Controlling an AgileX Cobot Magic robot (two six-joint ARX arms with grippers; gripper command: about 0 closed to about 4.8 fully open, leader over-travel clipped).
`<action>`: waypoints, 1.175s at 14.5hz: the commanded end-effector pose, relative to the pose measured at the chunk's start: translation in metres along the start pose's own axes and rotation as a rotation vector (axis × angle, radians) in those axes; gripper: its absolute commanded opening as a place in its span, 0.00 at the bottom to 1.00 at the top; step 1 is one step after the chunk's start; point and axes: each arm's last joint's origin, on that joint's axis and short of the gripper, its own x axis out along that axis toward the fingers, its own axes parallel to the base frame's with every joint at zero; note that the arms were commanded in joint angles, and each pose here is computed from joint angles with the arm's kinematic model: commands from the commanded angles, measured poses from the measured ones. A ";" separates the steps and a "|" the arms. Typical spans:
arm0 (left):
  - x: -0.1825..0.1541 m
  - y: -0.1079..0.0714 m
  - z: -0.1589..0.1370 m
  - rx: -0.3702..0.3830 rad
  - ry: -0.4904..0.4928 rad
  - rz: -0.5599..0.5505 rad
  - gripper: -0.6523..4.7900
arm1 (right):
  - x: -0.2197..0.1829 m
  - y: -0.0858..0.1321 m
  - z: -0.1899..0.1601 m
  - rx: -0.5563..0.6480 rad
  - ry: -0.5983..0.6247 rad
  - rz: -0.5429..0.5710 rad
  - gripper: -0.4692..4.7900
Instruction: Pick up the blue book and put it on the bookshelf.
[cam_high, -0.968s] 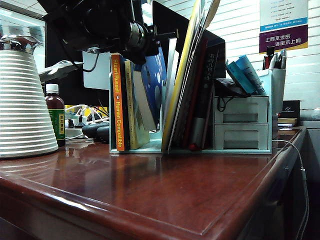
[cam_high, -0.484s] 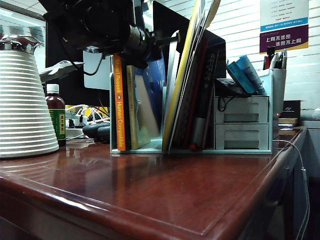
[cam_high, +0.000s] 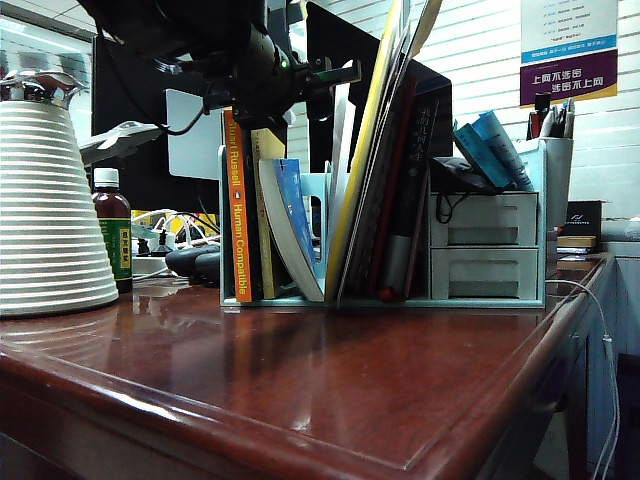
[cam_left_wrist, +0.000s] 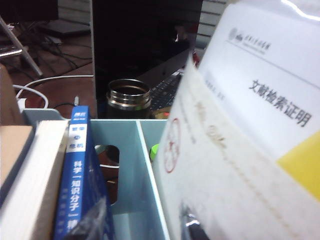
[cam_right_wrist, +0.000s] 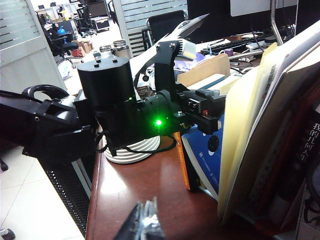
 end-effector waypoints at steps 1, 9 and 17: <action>-0.019 0.005 0.039 0.022 -0.080 0.071 0.48 | -0.001 0.001 0.003 -0.012 -0.021 0.002 0.08; -0.022 0.008 -0.003 0.009 0.348 -0.003 0.29 | -0.001 0.002 0.006 -0.015 -0.028 0.007 0.08; -0.046 0.014 0.016 -0.255 0.502 -0.088 0.49 | -0.001 0.002 0.006 -0.016 -0.028 0.008 0.08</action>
